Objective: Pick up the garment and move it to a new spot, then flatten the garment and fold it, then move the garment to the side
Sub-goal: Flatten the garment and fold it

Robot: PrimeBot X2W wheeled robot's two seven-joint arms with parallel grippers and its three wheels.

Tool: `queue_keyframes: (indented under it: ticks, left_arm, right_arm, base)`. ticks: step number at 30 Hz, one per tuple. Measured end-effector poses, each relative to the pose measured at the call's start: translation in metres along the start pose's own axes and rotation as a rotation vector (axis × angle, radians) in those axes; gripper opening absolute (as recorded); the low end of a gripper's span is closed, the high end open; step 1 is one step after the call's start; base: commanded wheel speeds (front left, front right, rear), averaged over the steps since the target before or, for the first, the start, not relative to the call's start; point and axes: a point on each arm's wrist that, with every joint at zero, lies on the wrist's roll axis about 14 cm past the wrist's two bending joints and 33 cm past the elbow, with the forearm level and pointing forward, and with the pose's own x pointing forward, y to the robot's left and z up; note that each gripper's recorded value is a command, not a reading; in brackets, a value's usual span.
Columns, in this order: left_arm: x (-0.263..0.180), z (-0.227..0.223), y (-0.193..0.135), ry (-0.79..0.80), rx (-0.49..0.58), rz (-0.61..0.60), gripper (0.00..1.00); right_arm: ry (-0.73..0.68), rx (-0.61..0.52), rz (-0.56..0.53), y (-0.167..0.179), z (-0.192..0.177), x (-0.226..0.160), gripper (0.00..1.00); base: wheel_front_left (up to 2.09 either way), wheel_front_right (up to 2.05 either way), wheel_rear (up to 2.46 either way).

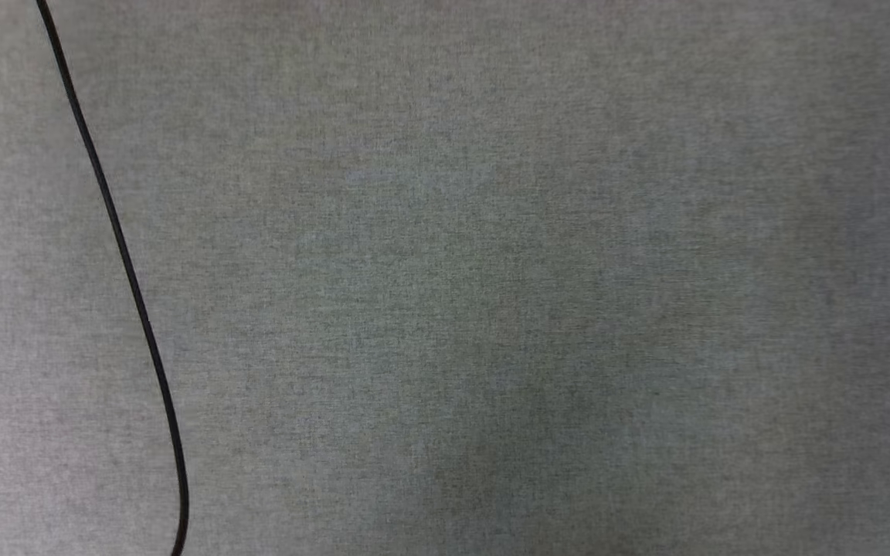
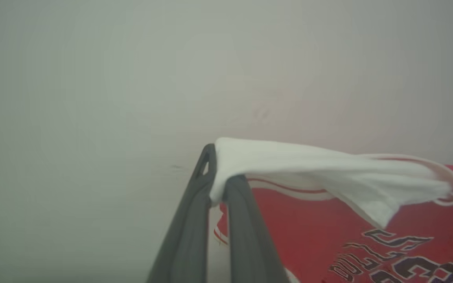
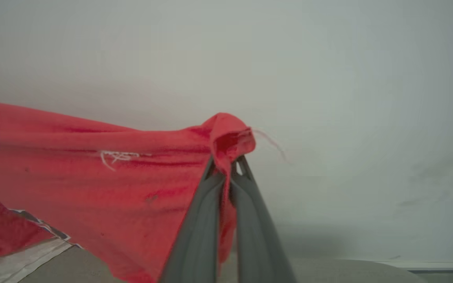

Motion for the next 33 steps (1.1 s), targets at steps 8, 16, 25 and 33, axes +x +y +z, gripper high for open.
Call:
queue_keyframes:
  ticks: [8,16,25,33]
  left_arm:
    - [-0.045,-0.08,0.024,0.182,-0.018,0.056,0.0]
    - [-0.128,-0.134,0.036,0.339,-0.063,0.072,0.0]
    - [-0.221,-0.141,0.037,0.403,-0.103,0.087,0.0]
    - [-0.303,-0.126,0.028,0.432,-0.127,0.123,0.0]
  right_arm:
    - [0.14,0.063,0.034,0.016,-0.086,-0.006,0.0]
    - [0.282,0.12,0.04,0.021,-0.162,-0.051,0.0]
    - [0.335,0.129,0.045,0.015,-0.198,-0.117,0.0]
    - [0.369,0.159,0.049,0.006,-0.198,-0.2,0.0]
  base:
    - [0.0,0.0,0.0]
    - [0.0,0.0,0.0]
    - [0.0,0.0,0.0]
    - [0.0,0.0,0.0]
